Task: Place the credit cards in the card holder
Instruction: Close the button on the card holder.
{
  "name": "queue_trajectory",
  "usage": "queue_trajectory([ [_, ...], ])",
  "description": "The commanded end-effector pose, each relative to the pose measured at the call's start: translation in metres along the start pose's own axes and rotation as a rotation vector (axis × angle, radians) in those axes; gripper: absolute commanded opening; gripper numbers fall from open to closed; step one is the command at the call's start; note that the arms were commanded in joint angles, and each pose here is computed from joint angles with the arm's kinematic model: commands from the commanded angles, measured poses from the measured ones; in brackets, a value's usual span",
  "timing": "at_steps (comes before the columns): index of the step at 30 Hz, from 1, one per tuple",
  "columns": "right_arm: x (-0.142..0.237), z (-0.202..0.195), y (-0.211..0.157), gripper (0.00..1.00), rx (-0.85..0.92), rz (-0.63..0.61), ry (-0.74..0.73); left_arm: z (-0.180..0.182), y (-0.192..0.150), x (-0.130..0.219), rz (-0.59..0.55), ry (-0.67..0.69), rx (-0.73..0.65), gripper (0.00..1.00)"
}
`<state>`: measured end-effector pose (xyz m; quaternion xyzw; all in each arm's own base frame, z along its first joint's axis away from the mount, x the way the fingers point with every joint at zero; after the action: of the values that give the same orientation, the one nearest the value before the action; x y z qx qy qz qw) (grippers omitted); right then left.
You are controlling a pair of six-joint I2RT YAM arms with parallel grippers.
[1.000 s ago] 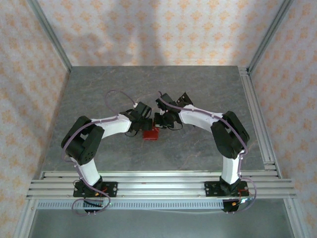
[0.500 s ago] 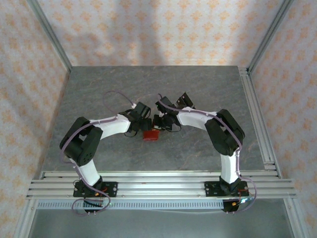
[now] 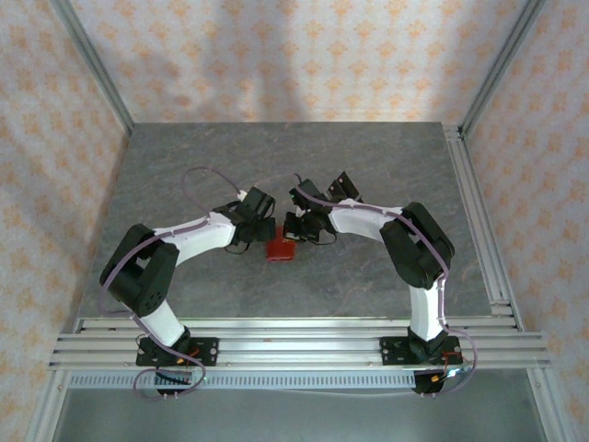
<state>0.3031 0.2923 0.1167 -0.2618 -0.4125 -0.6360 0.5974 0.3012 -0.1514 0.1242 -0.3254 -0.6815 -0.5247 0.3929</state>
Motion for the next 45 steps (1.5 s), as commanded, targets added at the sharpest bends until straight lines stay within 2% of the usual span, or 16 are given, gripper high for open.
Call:
queue_trajectory([
  [1,-0.002,-0.009,-0.002,0.00,-0.011,0.008,-0.034,0.006,-0.008,-0.007,0.009,0.004,-0.011,0.74],
  [9,0.010,0.001,0.003,0.00,0.008,-0.009,-0.013,0.003,-0.020,-0.020,0.039,-0.004,-0.038,0.73],
  [29,0.023,0.021,0.006,0.00,0.036,-0.049,0.044,0.003,-0.024,-0.025,0.047,0.000,-0.039,0.73],
  [45,-0.001,0.006,-0.002,0.00,0.022,0.007,-0.003,0.003,-0.023,-0.022,0.042,-0.001,-0.041,0.72],
])
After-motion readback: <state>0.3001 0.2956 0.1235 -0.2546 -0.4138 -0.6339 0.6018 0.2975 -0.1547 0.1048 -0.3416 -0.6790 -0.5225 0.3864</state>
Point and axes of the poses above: each hand's point on the last joint's axis, 136 mm out from that joint toward the fingers, its own x axis back along the fingers, its own z axis along the line the jaws close on, y = z × x, the point moved 9 cm from there along x, back along the fingers, and after that the axes turned 7 degrees about x, right-handed, at the moved point
